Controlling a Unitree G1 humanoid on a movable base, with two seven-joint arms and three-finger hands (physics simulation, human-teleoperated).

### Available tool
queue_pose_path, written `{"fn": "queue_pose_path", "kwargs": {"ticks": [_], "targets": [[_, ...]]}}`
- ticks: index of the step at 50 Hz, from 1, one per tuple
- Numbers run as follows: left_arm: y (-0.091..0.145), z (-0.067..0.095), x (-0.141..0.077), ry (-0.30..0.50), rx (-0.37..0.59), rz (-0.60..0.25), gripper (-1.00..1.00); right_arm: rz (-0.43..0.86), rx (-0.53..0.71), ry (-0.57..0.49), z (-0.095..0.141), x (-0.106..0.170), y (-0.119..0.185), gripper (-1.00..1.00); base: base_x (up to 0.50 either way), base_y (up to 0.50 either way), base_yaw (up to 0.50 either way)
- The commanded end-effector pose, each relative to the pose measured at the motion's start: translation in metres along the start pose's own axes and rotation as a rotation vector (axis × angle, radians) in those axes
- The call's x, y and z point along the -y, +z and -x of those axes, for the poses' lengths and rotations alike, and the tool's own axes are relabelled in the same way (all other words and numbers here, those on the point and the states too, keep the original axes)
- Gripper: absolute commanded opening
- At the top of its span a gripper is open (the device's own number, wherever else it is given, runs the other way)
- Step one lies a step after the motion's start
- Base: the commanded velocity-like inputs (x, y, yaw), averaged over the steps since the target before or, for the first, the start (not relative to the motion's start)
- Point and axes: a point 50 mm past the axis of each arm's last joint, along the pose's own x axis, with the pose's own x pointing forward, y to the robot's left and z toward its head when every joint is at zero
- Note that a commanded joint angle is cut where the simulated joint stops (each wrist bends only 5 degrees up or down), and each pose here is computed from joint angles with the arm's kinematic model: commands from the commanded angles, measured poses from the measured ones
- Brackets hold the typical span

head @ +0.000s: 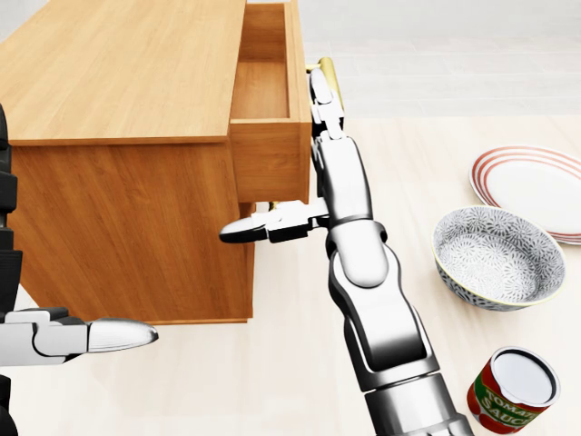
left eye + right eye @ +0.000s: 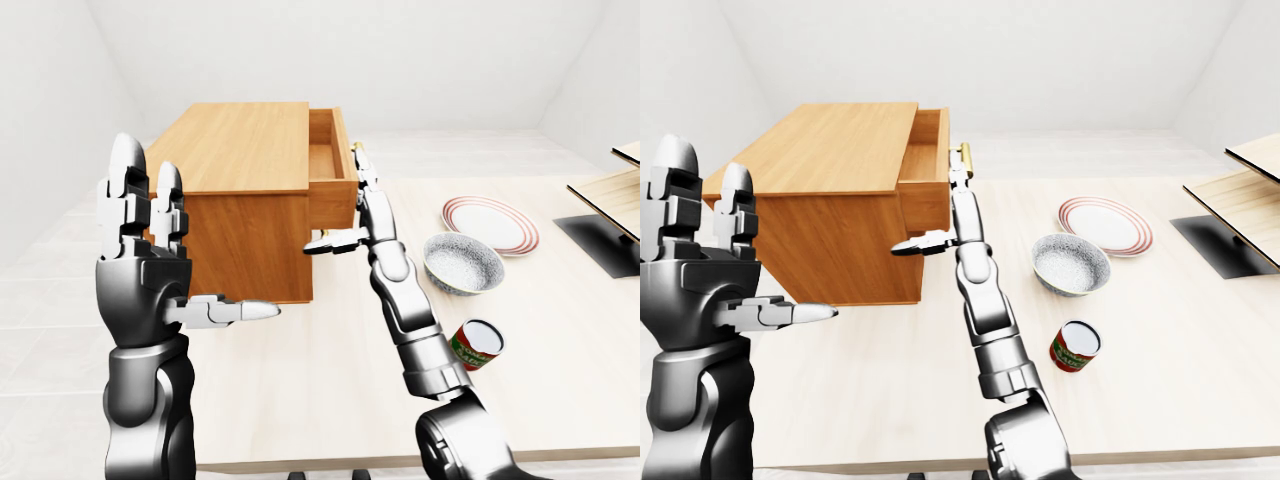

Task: Close the top drawer of the cabinet.

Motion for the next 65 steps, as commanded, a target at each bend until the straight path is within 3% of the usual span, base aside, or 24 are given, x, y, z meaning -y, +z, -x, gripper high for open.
{"fn": "queue_pose_path", "kwargs": {"ticks": [1,65], "targets": [[0.000,0.000,0.001,-0.001,0.003,0.001,1.00,-0.007,-0.063,0.132,0.004,-0.027,-0.014,1.00,0.00,0.00,0.00],[-0.002,0.000,0.000,-0.002,-0.007,0.000,1.00,-0.023,-0.153,0.279,0.009,-0.080,-0.027,1.00,0.00,0.00,0.00]]}}
